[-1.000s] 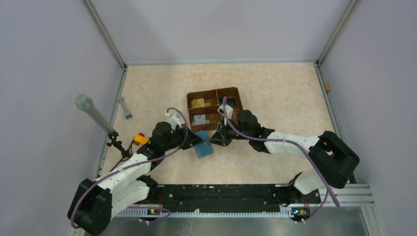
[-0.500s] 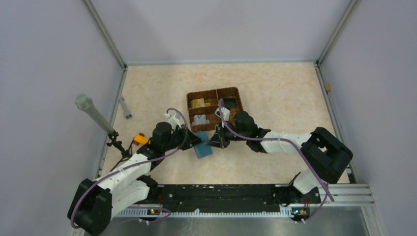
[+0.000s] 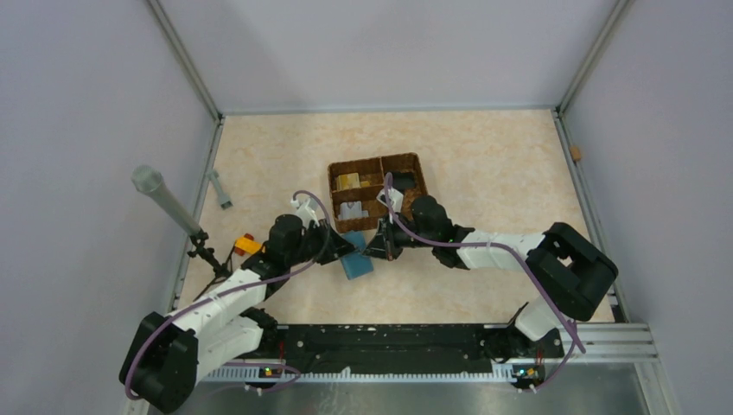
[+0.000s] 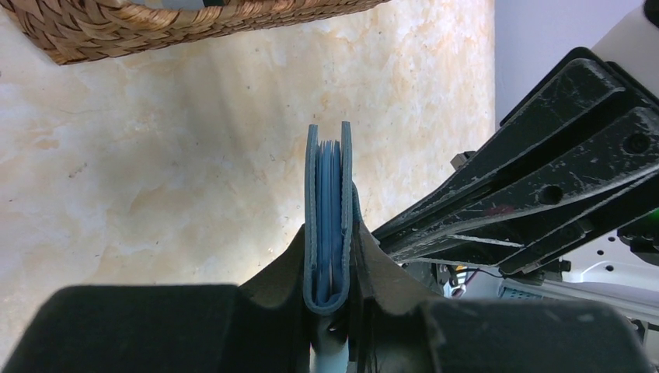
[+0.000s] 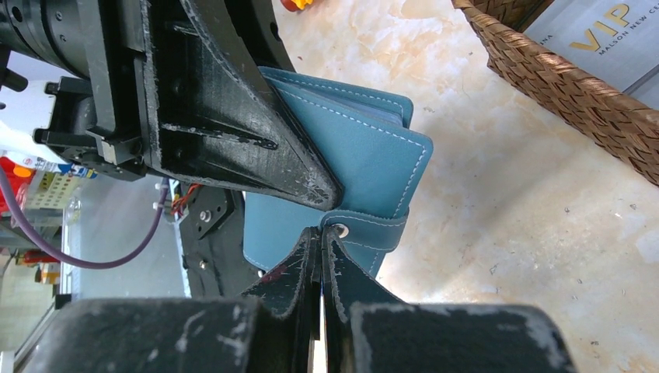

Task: Put the credit cards into the card holder
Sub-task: Close the card holder.

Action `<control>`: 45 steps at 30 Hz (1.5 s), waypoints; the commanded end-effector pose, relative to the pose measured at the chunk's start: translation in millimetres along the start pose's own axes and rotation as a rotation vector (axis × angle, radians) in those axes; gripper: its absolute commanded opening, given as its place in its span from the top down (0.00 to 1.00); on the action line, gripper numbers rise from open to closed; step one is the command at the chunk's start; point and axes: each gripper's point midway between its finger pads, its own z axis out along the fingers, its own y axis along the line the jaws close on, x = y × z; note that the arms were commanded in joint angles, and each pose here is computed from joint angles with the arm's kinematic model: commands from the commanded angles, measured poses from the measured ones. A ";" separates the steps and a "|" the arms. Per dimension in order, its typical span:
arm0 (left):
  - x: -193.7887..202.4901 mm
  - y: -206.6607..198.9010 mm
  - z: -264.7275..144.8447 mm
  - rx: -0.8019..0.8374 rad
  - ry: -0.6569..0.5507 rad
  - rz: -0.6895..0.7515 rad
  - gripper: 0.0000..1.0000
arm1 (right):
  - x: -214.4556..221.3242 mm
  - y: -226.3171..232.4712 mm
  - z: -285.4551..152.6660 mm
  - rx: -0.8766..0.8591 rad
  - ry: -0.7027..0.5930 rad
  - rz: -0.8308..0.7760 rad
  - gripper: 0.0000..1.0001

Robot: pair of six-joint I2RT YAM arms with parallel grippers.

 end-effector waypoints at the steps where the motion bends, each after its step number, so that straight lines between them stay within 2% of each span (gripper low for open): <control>1: -15.4 -13.3 4.5 0.021 -0.035 0.007 1.00 | -16.4 24.9 6.1 -0.090 -0.050 -0.049 1.00; 7: -11.6 -5.3 8.4 -0.010 -0.015 -0.010 1.00 | -13.6 20.2 8.3 -0.075 -0.062 -0.031 1.00; 15: -12.2 -2.0 9.7 -0.019 -0.026 -0.026 1.00 | 5.9 13.5 14.5 -0.067 0.005 -0.002 1.00; 31: -11.1 -9.2 6.8 0.023 -0.025 -0.014 1.00 | 13.7 8.1 19.5 -0.066 0.028 0.009 1.00; 45: 2.8 -32.9 -1.4 0.179 0.034 0.033 1.00 | 15.9 10.0 26.7 -0.112 0.027 0.016 1.00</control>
